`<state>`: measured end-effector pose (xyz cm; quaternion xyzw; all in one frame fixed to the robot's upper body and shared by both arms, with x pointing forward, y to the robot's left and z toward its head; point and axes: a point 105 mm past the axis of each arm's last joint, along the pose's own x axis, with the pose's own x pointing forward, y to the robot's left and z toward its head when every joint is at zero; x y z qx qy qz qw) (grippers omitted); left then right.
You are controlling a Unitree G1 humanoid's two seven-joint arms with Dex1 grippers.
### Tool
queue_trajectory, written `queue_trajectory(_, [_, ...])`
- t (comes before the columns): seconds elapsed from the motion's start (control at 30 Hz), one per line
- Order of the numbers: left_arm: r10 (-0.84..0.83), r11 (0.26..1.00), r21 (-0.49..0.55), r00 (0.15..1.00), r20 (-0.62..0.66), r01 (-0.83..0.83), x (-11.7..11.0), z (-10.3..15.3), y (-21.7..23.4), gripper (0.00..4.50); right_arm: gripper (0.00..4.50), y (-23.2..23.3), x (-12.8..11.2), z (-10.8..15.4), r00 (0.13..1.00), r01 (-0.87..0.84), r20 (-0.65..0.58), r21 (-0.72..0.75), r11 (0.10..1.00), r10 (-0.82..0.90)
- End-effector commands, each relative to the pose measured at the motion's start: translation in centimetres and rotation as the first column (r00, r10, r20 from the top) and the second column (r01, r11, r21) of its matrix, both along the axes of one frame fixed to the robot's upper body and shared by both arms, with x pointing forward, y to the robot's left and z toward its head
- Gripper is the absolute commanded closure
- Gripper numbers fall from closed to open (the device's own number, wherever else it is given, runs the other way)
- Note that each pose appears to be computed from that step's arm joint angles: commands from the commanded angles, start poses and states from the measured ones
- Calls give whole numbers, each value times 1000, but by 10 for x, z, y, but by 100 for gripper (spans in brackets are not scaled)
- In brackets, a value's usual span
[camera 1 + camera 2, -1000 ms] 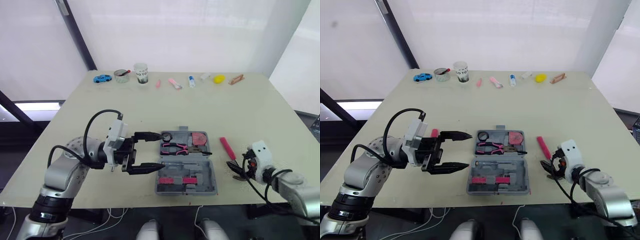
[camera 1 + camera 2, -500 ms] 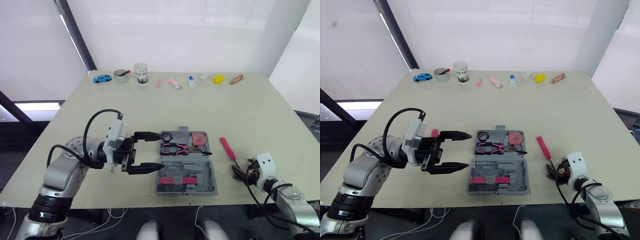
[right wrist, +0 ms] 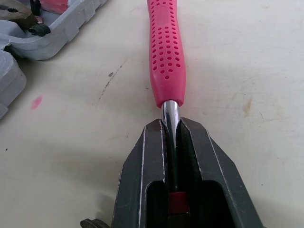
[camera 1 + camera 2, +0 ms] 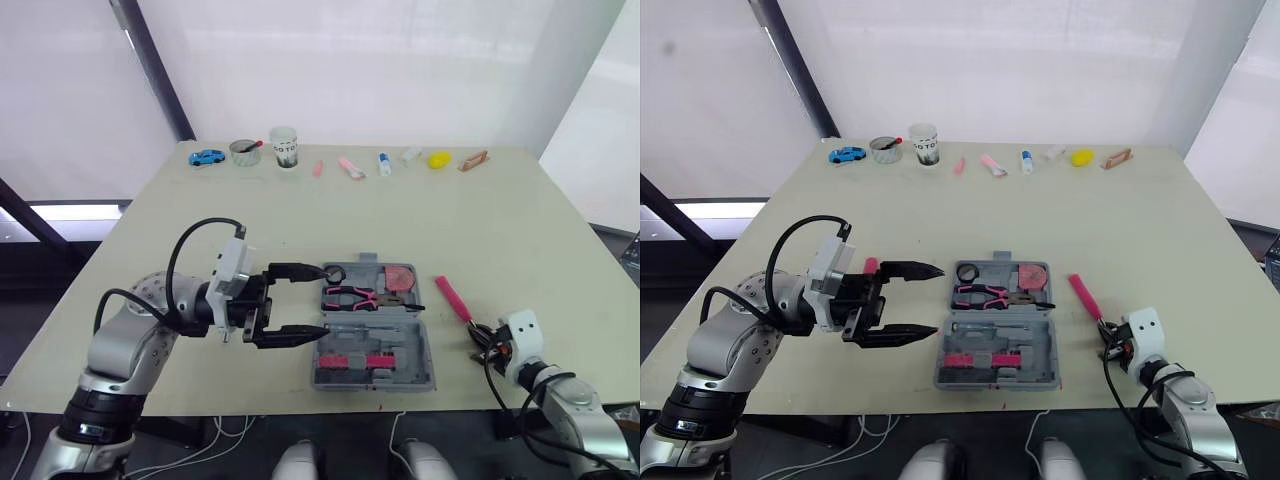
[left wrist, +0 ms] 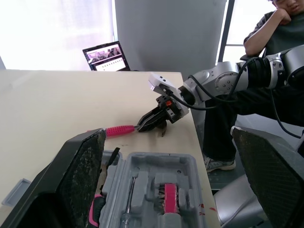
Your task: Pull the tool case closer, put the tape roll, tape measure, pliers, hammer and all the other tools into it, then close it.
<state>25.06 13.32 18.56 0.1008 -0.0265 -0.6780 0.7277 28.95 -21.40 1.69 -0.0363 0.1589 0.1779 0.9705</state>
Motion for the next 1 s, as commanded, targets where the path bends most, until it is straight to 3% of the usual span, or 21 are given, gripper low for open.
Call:
queue_trajectory(0.03, [-7,1000,-6,999,35,7,-2,8,2,0,440,-22,-1,1,998,67,-5,-44,997,-67])
queue_trajectory(0.23, [-18,1000,10,1000,19,18,-2,6,6,0,440,-26,5,37,997,-25,64,-116,993,32])
queue_trajectory(0.4, [-40,999,32,999,13,39,-1,4,12,0,440,6,-3,66,960,-263,59,-152,953,274])
queue_trajectory(0.73, [-25,993,111,999,-20,28,-1,-17,46,0,440,71,-18,99,767,-626,-43,-268,733,640])
queue_trajectory(1.0, [-12,987,159,999,-40,18,-6,-29,63,0,440,113,-28,96,607,-771,-139,-344,536,783])
